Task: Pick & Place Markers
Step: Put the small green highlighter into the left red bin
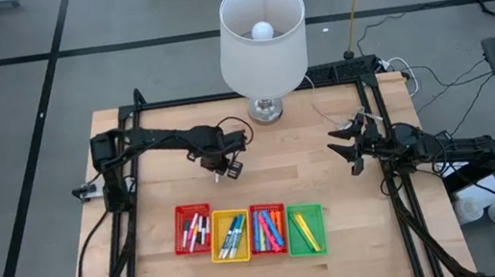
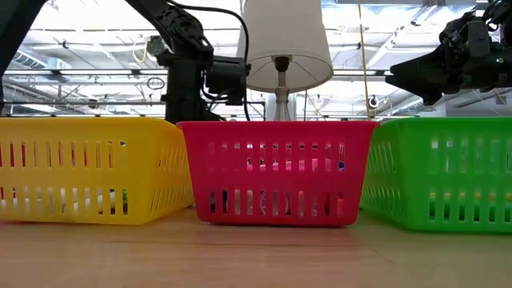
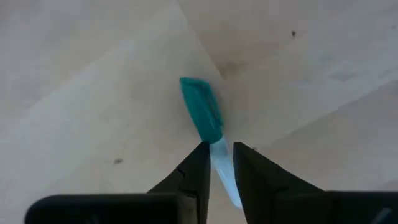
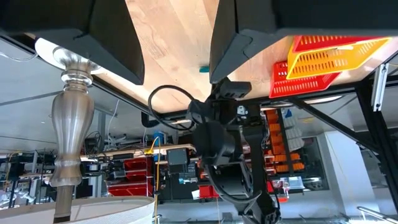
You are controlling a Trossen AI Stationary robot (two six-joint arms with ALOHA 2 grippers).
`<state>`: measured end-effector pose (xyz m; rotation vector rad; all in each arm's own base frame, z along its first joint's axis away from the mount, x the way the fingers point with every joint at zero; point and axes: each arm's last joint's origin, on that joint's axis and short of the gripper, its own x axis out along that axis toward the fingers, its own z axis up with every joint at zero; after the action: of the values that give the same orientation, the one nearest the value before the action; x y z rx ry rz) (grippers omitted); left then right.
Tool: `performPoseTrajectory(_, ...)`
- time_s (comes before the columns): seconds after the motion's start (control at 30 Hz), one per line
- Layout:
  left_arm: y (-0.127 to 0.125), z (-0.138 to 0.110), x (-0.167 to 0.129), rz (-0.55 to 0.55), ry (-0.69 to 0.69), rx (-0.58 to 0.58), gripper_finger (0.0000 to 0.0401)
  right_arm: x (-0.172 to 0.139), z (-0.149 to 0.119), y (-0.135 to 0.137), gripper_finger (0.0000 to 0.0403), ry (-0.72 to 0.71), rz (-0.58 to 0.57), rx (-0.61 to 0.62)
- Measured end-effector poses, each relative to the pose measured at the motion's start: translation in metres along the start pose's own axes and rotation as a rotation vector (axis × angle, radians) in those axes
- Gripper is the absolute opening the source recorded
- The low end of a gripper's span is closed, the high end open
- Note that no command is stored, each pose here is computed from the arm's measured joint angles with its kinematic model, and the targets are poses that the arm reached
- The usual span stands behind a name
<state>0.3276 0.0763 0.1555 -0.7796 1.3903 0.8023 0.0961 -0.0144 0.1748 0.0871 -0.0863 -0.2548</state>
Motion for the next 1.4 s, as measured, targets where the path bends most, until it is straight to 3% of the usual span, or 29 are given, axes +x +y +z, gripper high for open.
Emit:
performPoseTrajectory(0.4,0.000,0.000,0.001,0.003,0.001,-0.028,0.0185,0.000,0.000,0.000,0.0169,0.000,0.000,0.000)
performPoseTrajectory(0.77,-0.005,-0.006,0.006,-0.023,0.008,0.214,0.0195,0.000,0.000,0.000,0.0169,0.000,0.000,0.000)
performPoseTrajectory(0.93,-0.002,-0.009,0.017,-0.025,0.008,0.241,0.0195,0.000,0.000,0.000,0.0169,0.000,0.000,0.000)
performPoseTrajectory(1.1,-0.002,-0.009,0.025,-0.029,-0.005,0.318,0.0166,0.000,0.000,0.000,0.0169,0.000,0.000,0.000)
performPoseTrajectory(1.4,-0.003,-0.008,0.026,-0.040,-0.019,0.387,0.0032,0.000,0.000,0.000,0.0169,0.000,0.000,0.000)
